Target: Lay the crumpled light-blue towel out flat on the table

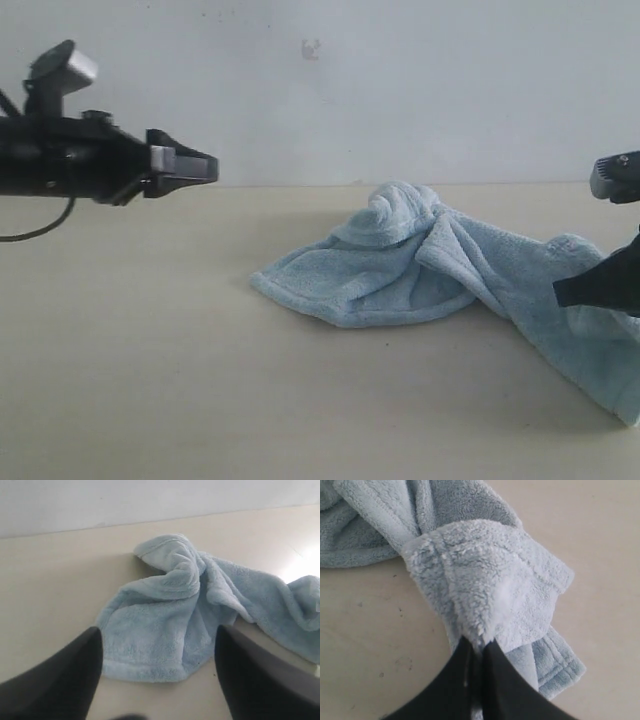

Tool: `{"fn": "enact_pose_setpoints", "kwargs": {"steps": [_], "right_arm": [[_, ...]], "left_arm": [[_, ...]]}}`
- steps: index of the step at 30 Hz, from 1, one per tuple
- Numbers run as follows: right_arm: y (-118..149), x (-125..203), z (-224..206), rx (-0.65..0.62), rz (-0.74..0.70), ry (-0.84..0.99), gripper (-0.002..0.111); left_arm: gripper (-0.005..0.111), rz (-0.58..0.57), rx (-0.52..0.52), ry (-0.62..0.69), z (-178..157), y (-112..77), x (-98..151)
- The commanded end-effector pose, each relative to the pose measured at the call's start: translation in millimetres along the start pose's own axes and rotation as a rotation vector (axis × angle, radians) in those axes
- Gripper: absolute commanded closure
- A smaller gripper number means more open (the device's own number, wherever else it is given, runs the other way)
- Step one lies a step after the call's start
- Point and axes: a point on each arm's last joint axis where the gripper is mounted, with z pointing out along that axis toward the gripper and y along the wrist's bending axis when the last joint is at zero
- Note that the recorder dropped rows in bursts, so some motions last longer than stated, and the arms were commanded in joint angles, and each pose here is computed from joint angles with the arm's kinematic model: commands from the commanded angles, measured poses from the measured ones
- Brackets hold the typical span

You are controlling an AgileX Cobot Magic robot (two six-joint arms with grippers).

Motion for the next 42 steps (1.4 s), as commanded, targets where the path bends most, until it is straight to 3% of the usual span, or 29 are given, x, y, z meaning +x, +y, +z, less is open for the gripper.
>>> {"fn": "enact_pose_setpoints", "kwargs": {"steps": [1, 7, 11, 18, 26, 35, 37, 42], "right_arm": [[1.4, 0.9, 6.3, -0.006, -0.001, 0.003, 0.108], [2.1, 3.4, 13.6, -0.009, 0.003, 0.026, 0.108], [2.5, 3.1, 17.1, -0.012, 0.018, 0.020, 0.108], [3.7, 2.4, 22.9, -0.021, 0.038, 0.007, 0.108], [5.1, 5.0, 35.7, -0.028, 0.044, 0.018, 0.108], [6.4, 10.5, 47.7, -0.034, 0.060, 0.055, 0.108], [6.5, 10.3, 47.7, -0.034, 0.062, 0.053, 0.108], [6.6, 9.8, 47.7, -0.035, 0.068, 0.048, 0.108]], "left_arm": [[0.045, 0.168, 0.100, 0.079, 53.4, -6.5, -11.0], [0.045, 0.202, 0.118, 0.081, 103.4, 5.6, -24.0], [0.045, 0.229, 0.159, 0.080, 131.2, 2.9, -33.9], [0.045, 0.306, 0.184, 0.189, 177.1, -0.6, -15.8], [0.045, 0.338, 0.212, 0.200, 205.7, -14.1, -5.2], [0.045, 0.380, 0.137, 0.159, 237.1, -20.7, 4.4], [0.045, 0.387, 0.086, 0.140, 240.4, -18.8, 4.4], [0.046, 0.450, 0.072, 0.157, 241.1, -17.7, 6.7]]}}
